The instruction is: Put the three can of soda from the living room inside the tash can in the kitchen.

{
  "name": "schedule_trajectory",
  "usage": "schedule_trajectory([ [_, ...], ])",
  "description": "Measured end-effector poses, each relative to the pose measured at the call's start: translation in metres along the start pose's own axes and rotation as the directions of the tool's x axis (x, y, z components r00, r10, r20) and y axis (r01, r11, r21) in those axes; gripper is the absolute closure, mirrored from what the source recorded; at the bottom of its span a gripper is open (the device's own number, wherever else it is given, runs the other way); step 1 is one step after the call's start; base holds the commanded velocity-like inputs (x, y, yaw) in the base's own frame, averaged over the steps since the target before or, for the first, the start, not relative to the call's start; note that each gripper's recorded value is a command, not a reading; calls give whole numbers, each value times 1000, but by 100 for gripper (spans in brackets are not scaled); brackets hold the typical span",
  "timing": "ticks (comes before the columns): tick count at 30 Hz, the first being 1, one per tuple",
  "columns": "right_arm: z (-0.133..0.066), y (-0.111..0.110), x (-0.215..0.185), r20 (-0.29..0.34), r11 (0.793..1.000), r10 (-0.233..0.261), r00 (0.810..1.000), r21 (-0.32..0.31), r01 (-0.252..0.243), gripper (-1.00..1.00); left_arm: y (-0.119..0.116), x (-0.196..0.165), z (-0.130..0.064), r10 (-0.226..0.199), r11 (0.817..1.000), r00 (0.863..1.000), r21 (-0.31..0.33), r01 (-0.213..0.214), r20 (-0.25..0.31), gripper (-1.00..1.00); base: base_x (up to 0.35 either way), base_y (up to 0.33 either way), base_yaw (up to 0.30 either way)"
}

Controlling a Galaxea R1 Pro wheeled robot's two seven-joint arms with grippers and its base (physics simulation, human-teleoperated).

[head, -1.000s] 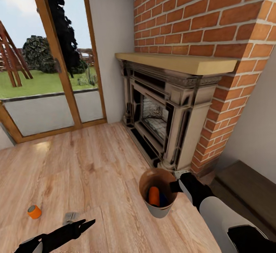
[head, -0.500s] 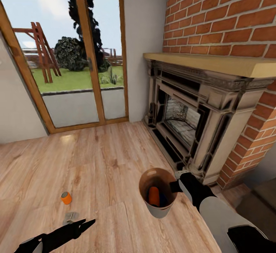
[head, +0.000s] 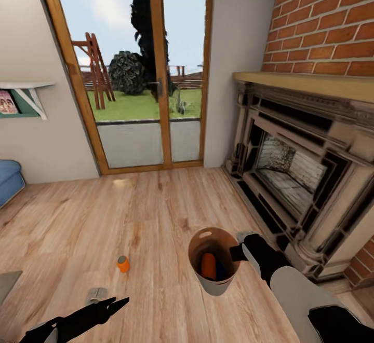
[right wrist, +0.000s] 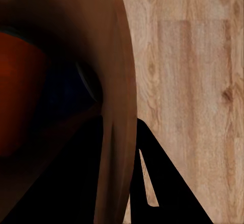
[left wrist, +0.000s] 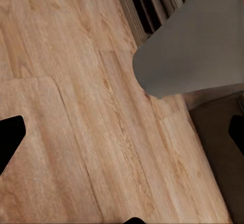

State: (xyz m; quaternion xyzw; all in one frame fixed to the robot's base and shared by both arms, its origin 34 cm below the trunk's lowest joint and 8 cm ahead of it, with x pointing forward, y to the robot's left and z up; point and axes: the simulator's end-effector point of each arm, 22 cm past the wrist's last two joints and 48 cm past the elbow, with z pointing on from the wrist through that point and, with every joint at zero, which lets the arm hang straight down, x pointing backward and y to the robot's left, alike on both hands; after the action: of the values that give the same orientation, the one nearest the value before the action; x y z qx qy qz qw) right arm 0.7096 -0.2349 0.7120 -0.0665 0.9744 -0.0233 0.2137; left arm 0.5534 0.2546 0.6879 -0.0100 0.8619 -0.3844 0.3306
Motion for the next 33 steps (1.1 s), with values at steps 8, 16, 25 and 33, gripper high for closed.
schedule_trajectory([
  [8,0,1,0,0,1000,0,1000,-1,0,100,0,-1,0,1,1000,1000,0,-1,0,-100,311,188,291],
  [16,0,1,0,0,1000,0,1000,-2,0,100,0,0,0,1,1000,1000,0,-1,0,-100,326,154,290],
  [25,0,2,0,1,1000,3,1000,-4,-3,100,0,0,0,0,1000,1000,-1,0,0,-100,338,93,284],
  [33,0,1,0,0,1000,3,1000,-2,-3,100,0,0,0,0,1000,1000,-1,0,1,-100,345,-61,87],
])
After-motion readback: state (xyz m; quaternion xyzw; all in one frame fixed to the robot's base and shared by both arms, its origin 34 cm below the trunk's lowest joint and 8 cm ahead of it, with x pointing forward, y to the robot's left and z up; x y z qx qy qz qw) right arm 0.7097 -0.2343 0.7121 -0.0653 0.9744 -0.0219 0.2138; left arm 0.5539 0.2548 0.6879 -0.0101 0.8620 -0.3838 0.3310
